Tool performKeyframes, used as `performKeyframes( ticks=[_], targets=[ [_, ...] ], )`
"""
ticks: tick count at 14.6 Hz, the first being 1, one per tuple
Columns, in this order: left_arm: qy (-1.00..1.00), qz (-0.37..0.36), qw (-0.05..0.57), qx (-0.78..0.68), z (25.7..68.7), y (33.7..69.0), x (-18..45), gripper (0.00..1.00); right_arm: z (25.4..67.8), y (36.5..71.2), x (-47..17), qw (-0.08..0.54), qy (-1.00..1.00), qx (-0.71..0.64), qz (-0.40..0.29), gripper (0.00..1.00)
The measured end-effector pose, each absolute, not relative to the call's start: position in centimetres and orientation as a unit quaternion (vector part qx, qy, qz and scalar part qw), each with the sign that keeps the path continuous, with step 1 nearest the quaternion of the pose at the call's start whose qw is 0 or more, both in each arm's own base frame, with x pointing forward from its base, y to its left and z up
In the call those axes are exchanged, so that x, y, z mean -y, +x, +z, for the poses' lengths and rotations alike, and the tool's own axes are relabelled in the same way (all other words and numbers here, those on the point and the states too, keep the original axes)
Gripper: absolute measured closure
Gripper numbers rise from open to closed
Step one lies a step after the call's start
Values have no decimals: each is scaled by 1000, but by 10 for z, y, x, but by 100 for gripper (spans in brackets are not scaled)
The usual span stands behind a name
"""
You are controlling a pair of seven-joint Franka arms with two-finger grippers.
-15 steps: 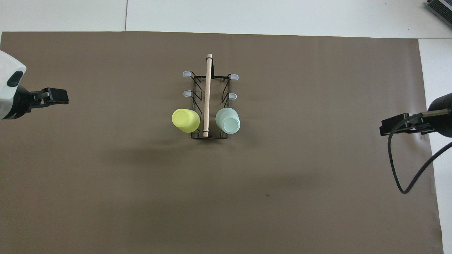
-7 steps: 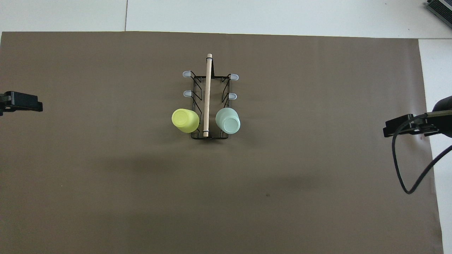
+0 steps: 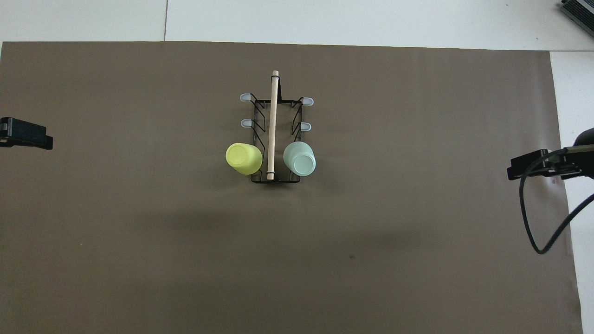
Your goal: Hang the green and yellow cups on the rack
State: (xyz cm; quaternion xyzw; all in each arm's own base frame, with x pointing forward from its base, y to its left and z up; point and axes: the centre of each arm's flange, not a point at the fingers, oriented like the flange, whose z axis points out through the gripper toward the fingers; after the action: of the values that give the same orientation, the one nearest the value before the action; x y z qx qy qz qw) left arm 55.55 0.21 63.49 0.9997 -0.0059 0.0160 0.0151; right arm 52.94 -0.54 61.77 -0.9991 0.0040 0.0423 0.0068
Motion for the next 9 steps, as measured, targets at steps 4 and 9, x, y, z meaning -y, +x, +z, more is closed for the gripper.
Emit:
performKeyframes(
  ticks=[4, 9],
  targets=[
    [1000, 2, 15, 12, 639, 551, 1, 0, 618, 529, 6, 7, -999, -5, 42, 0],
    [999, -1, 15, 32, 639, 550, -1, 0, 618, 529, 7, 4, -999, -5, 42, 0]
  ],
)
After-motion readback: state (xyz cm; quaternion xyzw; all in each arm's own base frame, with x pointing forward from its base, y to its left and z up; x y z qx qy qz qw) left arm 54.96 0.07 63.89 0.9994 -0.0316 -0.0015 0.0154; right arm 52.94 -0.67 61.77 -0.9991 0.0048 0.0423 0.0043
